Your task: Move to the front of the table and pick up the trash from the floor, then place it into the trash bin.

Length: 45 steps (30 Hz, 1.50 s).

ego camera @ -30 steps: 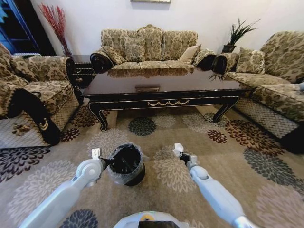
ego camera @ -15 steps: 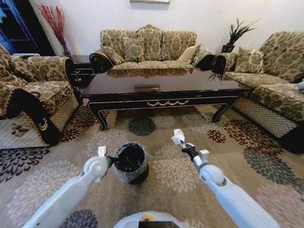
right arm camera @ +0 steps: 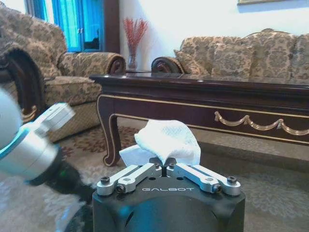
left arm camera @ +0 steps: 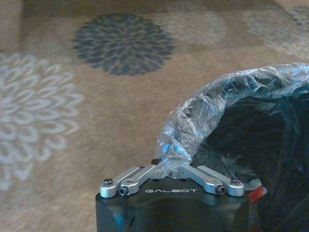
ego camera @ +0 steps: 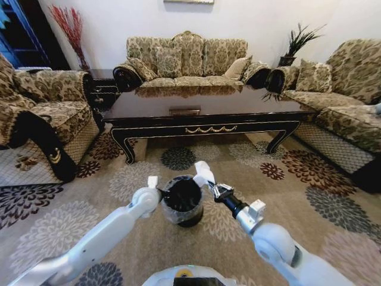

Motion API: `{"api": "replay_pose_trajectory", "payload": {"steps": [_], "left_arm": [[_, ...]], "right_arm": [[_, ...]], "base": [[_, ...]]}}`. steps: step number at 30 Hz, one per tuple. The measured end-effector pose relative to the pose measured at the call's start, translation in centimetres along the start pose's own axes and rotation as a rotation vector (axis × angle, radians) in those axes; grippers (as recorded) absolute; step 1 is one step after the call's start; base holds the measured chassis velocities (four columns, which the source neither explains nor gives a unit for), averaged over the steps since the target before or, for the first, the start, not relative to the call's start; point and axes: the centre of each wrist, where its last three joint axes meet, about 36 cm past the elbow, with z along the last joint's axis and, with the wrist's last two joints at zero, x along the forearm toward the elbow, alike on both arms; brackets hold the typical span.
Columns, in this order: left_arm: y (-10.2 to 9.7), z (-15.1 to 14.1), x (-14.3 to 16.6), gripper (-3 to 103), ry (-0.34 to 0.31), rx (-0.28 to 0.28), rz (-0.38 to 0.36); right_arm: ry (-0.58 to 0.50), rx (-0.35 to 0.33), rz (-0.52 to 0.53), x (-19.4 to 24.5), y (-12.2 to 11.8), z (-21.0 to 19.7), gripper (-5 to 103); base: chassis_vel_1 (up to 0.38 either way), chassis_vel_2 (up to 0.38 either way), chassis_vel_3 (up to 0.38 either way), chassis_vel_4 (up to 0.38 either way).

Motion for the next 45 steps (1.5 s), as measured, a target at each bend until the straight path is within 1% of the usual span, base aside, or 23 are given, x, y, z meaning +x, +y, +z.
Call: {"api": "replay_pose_trajectory", "payload": {"steps": [4,5,7,11,13,14,17,18,21,23,24,25,26,27,28,29,30,32,33,36,42,44,45], "left_arm": [[-1.5,-0.6,0.1,2,-0.001,-0.012,0.025],[-1.8,-0.7,0.2,2,-0.001,-0.015,0.031],[-2.0,-0.8,0.2,2,-0.001,-0.017,0.033],[-2.3,-1.0,0.4,2,0.002,-0.023,0.036],[-2.4,-1.0,0.4,2,0.001,-0.024,0.037],[-2.5,-1.1,0.5,2,0.001,-0.027,0.038],[-2.6,-1.2,0.6,2,0.001,-0.028,0.041],[-2.6,-1.2,0.6,2,0.001,-0.028,0.041],[-2.7,-1.2,0.5,2,0.002,-0.027,0.039],[-2.7,-1.2,0.5,2,0.002,-0.027,0.039],[-2.7,-1.2,0.5,2,0.003,-0.027,0.038],[-2.7,-1.1,0.4,2,0.006,-0.028,0.037],[-2.7,-1.1,0.4,2,0.006,-0.028,0.036],[-2.7,-1.1,0.4,2,0.006,-0.028,0.036],[-2.6,-1.1,0.3,2,0.007,-0.027,0.035],[-2.6,-1.2,0.3,2,0.006,-0.027,0.035],[-2.6,-1.2,0.3,2,0.006,-0.026,0.034],[-2.4,-1.1,0.3,2,0.008,-0.022,0.03],[-2.4,-1.1,0.3,2,0.008,-0.022,0.03],[-1.6,-0.8,0.4,2,0.012,-0.01,0.014],[0.3,-0.8,1.3,2,0.008,0.023,-0.021],[2.3,-1.2,2.4,2,-0.007,0.06,-0.063],[2.3,-1.2,2.4,2,-0.007,0.06,-0.063]], "right_arm": [[0.02,0.018,-0.002,0.0,-0.1,0.7,0],[0.026,0.022,-0.002,-0.1,-0.2,0.9,-3],[0.029,0.024,-0.001,-0.1,-0.3,1.0,-3],[0.051,0.048,-0.009,-0.2,-0.5,1.5,17],[0.056,0.052,-0.013,-0.2,-0.6,1.5,17],[0.064,0.059,-0.018,-0.2,-0.6,1.6,28],[0.073,0.074,-0.028,-0.2,-0.7,1.6,33],[0.074,0.077,-0.029,-0.2,-0.8,1.6,39],[0.071,0.137,-0.042,-0.3,-1.0,1.4,55],[0.069,0.153,-0.044,-0.3,-1.1,1.4,55],[0.058,0.214,-0.052,-0.3,-1.4,1.3,61],[0.03,0.34,-0.073,-0.3,-1.9,1.1,66],[0.024,0.357,-0.086,-0.2,-2.0,1.1,71],[0.024,0.357,-0.086,-0.2,-2.0,1.1,71],[0.029,0.327,-0.095,-0.1,-1.8,1.0,77],[0.033,0.297,-0.095,0.0,-1.6,1.0,77],[0.037,0.237,-0.085,0.0,-1.3,0.9,82],[0.036,0.164,-0.07,-0.2,-1.0,0.8,93],[0.036,0.164,-0.07,-0.2,-1.0,0.8,93],[0.031,0.064,-0.037,-0.3,-0.7,0.3,99],[-0.003,0.036,0.013,-0.7,-1.0,-0.1,100],[-0.014,0.021,0.035,-0.6,-1.1,-0.1,100],[-0.014,0.021,0.035,-0.6,-1.1,-0.1,100]], "base": [[0.0,0.0,0.0,0.0],[0.0,0.0,0.0,0.0],[0.0,0.0,0.0,0.0],[0.0,0.0,0.0,0.0],[0.0,0.0,0.0,0.0],[0.0,0.0,0.0,0.0],[0.0,0.0,0.0,0.0],[0.0,0.0,0.0,0.0],[0.0,0.0,0.0,0.0],[0.0,0.0,0.0,0.0],[0.0,0.0,0.0,0.0],[0.0,0.0,0.0,0.0],[0.0,0.0,0.0,0.0],[0.0,0.0,0.0,0.0],[0.0,0.0,0.0,0.0],[0.0,0.0,0.0,0.0],[0.0,0.0,0.0,0.0],[0.0,0.0,0.0,0.0],[0.0,0.0,0.0,0.0],[0.0,0.0,0.0,0.0],[0.0,0.0,0.0,0.0],[0.0,0.0,0.0,0.0],[0.0,0.0,0.0,0.0]]}}
